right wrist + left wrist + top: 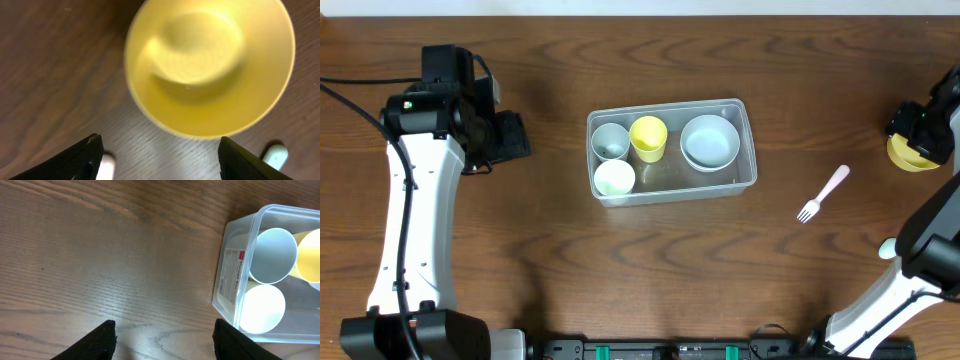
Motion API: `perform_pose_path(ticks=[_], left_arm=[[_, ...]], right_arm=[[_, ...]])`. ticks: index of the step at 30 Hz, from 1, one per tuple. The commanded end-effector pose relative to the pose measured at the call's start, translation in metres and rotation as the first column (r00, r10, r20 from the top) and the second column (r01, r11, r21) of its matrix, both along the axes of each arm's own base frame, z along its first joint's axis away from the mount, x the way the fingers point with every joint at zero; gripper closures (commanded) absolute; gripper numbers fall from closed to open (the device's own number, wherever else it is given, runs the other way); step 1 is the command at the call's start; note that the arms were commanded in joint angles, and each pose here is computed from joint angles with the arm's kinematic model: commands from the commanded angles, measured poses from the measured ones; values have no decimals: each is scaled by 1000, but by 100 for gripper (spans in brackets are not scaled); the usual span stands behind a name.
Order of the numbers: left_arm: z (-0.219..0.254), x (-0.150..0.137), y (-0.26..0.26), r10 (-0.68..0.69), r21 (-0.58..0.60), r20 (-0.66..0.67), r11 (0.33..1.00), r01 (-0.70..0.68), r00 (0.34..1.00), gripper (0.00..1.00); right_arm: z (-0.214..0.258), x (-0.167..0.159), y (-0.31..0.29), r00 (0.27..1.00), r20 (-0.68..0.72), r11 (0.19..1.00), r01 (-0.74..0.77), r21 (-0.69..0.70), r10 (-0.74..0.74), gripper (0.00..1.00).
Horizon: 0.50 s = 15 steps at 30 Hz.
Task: Pack container
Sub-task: 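Reach the right gripper to the yellow bowl and grasp it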
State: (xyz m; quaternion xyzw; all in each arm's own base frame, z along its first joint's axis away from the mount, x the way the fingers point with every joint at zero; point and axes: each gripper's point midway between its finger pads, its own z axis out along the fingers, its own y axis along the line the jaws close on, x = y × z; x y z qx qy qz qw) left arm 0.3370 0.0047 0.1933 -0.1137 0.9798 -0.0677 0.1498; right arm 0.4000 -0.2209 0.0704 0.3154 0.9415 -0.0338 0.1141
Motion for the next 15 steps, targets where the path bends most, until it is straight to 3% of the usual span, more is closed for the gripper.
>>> perform_pose_path(ticks=[1,11,13,15], left_arm=[[-3,-1,1,-5,3,-14,1000,5,1000,37],[-3,-1,1,-5,3,-14,1000,5,1000,37],[-3,-1,1,-5,3,-14,1000,5,1000,37],[-3,-1,1,-5,3,-14,1000,5,1000,37]], right_arm=[[-21,-1,-7,1000,-22,1000,-7,20,7,26],[-45,15,3,996,-6,995,-90,54,90,27],[-46,15,5,996,-7,994,-94,54,94,30],[-46,16,5,996,-7,994,-94,55,94,40]])
